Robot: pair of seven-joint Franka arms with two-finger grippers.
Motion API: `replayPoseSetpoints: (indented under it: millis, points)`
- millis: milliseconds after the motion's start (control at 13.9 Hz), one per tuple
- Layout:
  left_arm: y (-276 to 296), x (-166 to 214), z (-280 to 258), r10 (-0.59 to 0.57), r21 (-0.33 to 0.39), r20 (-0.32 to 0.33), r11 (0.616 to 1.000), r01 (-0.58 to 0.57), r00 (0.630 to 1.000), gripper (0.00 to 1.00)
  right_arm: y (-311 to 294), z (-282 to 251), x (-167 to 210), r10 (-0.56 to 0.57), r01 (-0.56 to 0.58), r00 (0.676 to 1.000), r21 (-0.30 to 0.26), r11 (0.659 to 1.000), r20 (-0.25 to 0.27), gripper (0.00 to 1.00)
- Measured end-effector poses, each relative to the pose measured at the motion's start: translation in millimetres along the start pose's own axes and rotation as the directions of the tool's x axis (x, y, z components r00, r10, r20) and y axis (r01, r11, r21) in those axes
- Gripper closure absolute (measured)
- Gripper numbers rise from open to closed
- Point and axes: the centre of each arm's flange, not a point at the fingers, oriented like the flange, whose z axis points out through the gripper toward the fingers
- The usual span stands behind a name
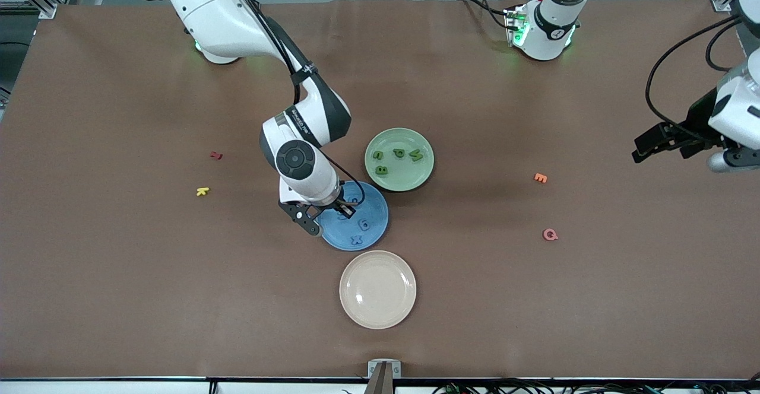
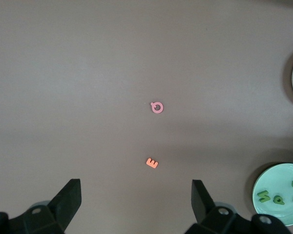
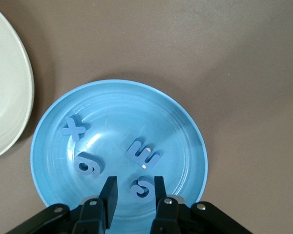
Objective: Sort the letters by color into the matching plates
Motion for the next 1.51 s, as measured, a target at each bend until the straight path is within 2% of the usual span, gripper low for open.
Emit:
replayPoseSetpoints:
  millis: [215,430,574,860,1004,1147,1506]
  points:
    - [4,-15,-19,0.010,0.022,0.008,1.000,-0.010,1.000,0.00,0,0,0,0.000,0.000,1.000,0.000,1.000,0.000,0.62]
    - [6,-26,-35,0.024,0.005,0.000,1.000,-0.024,1.000,0.00,0,-1,2,-0.011,0.011,1.000,0.001,1.000,-0.003,0.58]
    - [7,-28,-40,0.024,-0.001,-0.008,1.000,-0.024,1.000,0.00,3,-6,17,-0.130,0.130,0.991,-0.006,0.991,-0.010,0.41]
    - [11,-28,-44,0.031,-0.004,-0.015,1.000,-0.031,0.999,0.00,34,-24,86,-0.338,0.339,0.941,-0.075,0.938,0.024,0.01]
    - [11,-28,-44,0.031,-0.004,-0.016,1.000,-0.031,0.999,0.00,56,-44,120,-0.433,0.433,0.901,-0.149,0.889,0.032,0.00]
    - [11,-28,-44,0.031,-0.004,-0.016,1.000,-0.031,0.999,0.00,80,-76,150,-0.509,0.510,0.859,-0.179,0.841,0.058,0.00]
    - [11,-28,-44,0.032,-0.004,-0.016,0.999,-0.032,0.999,0.00,132,-143,197,-0.541,0.550,0.834,-0.203,0.810,0.103,0.00]
